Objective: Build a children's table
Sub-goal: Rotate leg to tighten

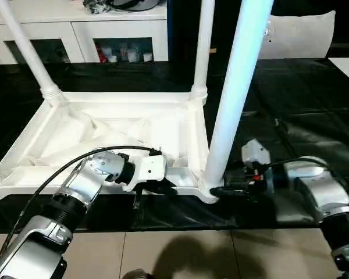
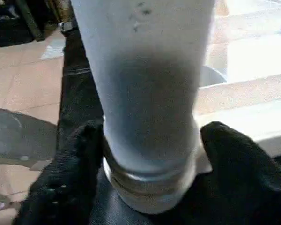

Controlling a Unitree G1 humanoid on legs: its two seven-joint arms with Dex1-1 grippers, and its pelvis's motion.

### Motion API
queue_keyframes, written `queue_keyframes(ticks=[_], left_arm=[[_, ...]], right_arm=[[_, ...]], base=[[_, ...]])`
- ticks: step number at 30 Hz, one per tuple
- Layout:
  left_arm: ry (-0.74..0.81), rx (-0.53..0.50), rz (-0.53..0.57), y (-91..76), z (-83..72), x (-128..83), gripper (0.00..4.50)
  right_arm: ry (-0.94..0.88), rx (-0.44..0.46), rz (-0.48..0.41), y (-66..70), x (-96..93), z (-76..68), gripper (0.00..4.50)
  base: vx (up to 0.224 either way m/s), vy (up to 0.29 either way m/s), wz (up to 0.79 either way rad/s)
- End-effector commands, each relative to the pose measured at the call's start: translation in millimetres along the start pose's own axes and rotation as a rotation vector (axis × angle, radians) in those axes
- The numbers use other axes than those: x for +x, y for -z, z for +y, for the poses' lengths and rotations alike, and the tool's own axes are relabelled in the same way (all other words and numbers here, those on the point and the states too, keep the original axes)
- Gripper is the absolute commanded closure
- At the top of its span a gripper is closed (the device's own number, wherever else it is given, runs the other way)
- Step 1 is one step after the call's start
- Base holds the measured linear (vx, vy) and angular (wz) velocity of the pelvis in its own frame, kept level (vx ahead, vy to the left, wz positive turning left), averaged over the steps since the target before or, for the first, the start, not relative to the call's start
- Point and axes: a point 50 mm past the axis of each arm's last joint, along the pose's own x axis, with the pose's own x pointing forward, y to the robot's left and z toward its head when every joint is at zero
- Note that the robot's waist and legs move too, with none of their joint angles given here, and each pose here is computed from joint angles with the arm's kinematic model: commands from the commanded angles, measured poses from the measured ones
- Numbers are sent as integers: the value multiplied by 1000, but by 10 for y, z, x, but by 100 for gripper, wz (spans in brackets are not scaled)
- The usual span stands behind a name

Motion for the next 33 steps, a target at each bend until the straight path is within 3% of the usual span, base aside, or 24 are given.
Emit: queue_keyframes(ticks=[1, 12, 16, 17, 20, 21, 26, 32, 33], left_arm=[[117, 42, 44, 9, -111, 101, 450], [133, 39, 47, -10, -134, 99, 450], [80, -32, 15, -34, -126, 121, 450], [35, -90, -18, -79, -109, 159, 450], [-8, -133, -37, -119, -86, 200, 450], [-89, -174, -55, -181, -26, 286, 450], [-206, -224, -60, -245, 74, 458, 450], [-376, -292, -47, -343, 218, 654, 450], [-405, -291, -40, -381, 250, 683, 450]], right_arm=[[-9, -15, -4, -36, 4, -11, 135], [-36, -3, -26, -22, 83, 22, 179], [-27, 19, -96, -43, 151, 97, 181], [17, 49, -123, -53, 219, 119, 181], [86, 111, -118, -31, 300, 112, 181], [206, 175, -141, -25, 441, 73, 181], [339, 267, -210, -69, 631, 6, 183], [547, 387, -182, -78, 841, -118, 183], [575, 380, -202, -115, 869, -141, 148]], base=[[0, 0, 0], [0, 0, 0], [0, 0, 0], [0, 0, 0], [0, 0, 0], [0, 0, 0], [0, 0, 0], [0, 0, 0], [0, 0, 0]])
